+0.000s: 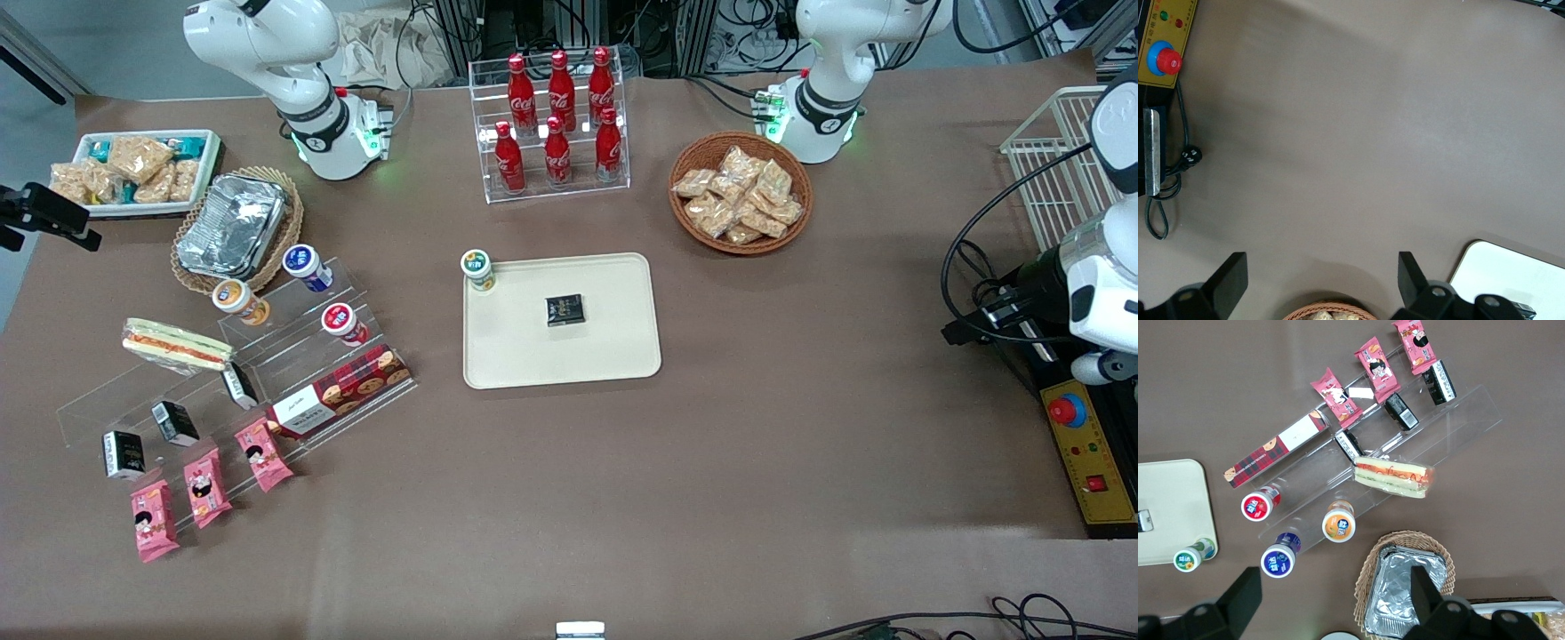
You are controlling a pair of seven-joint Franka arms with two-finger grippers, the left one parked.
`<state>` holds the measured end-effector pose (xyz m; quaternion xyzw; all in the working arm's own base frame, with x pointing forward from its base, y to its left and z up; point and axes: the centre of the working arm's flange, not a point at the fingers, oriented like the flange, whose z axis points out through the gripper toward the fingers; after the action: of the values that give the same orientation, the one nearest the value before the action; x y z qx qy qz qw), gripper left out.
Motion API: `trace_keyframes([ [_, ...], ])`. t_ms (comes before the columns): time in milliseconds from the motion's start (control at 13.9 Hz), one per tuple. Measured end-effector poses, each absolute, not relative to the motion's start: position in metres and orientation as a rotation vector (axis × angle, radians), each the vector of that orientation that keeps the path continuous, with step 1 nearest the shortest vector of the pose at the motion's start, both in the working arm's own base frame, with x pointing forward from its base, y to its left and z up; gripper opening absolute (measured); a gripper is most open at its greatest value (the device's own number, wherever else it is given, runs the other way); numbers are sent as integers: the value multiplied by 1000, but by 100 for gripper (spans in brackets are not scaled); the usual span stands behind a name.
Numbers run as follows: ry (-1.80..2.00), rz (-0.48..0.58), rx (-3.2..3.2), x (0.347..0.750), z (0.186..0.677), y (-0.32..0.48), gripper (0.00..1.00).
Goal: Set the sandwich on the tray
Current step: 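Move the right gripper over the wrapped sandwich on the acrylic rack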
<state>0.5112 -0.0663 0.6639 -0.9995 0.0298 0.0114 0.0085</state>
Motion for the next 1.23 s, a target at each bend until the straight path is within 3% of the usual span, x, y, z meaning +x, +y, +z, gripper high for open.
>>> trace_keyframes([
  [361,32,46,-3128,515,661,-45,100],
  [649,-33,128,-3122,516,648,-40,100],
  [1227,-852,166,-2976,525,615,-98,99],
])
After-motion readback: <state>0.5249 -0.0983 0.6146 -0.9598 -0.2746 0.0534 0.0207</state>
